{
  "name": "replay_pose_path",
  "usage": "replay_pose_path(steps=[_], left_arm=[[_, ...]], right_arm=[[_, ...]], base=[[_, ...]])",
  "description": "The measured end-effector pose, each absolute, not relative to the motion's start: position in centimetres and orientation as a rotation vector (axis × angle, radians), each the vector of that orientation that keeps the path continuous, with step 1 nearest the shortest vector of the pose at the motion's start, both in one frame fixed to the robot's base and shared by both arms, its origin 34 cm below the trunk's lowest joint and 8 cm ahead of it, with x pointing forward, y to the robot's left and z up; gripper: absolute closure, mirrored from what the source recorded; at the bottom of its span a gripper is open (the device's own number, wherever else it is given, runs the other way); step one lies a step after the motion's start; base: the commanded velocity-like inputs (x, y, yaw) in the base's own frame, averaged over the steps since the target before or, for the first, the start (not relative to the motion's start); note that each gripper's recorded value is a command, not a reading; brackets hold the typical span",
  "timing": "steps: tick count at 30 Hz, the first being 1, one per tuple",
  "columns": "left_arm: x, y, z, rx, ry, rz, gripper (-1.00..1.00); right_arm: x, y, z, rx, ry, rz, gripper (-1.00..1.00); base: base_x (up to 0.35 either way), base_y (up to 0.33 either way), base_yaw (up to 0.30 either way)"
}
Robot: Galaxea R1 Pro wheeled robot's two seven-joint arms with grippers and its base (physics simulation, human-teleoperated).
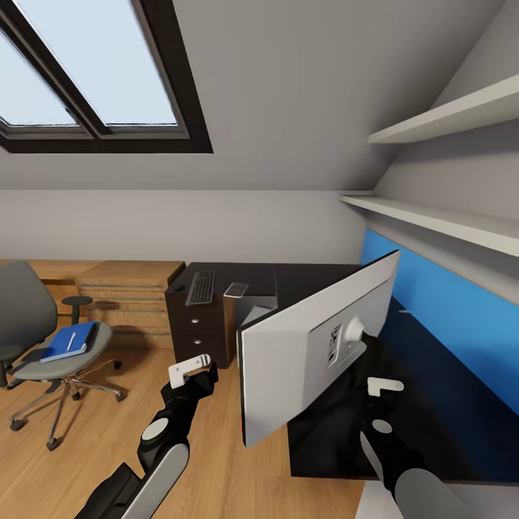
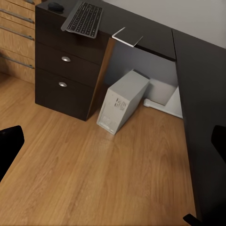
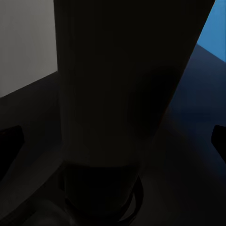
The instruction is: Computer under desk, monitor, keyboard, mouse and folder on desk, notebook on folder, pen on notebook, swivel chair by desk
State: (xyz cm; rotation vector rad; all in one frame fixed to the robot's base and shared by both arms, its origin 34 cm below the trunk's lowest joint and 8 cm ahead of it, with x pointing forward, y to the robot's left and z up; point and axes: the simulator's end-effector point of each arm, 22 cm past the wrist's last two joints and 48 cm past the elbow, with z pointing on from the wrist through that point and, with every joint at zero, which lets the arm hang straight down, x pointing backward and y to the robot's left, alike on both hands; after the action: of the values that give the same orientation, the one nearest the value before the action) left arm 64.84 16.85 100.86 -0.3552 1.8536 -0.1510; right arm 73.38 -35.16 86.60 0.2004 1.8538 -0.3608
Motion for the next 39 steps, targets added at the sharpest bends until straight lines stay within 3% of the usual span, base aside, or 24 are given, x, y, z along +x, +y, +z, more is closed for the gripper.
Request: replay_pose_path(steps=[22,23,39], left_arm=[[64.85,16.85,100.84,-0.356,1.854,-0.151,-1.0],[64.85,16.85,100.85,-0.355,1.854,-0.151,-1.0],[64.85,16.85,100.86,-0.355,1.854,-0.151,-1.0]], right_arm=[[73.4,-35.26,86.72,0.201,1.849,-0.364,-1.0],[73.4,-35.26,86.75,0.201,1.848,-0.364,1.0],[73.4,-35.47,86.86,0.207,1.844,-0.366,1.0]], base=[[0.035,0.0,0.0],[0.002,0.0,0.0],[0.0,0.0,0.0]])
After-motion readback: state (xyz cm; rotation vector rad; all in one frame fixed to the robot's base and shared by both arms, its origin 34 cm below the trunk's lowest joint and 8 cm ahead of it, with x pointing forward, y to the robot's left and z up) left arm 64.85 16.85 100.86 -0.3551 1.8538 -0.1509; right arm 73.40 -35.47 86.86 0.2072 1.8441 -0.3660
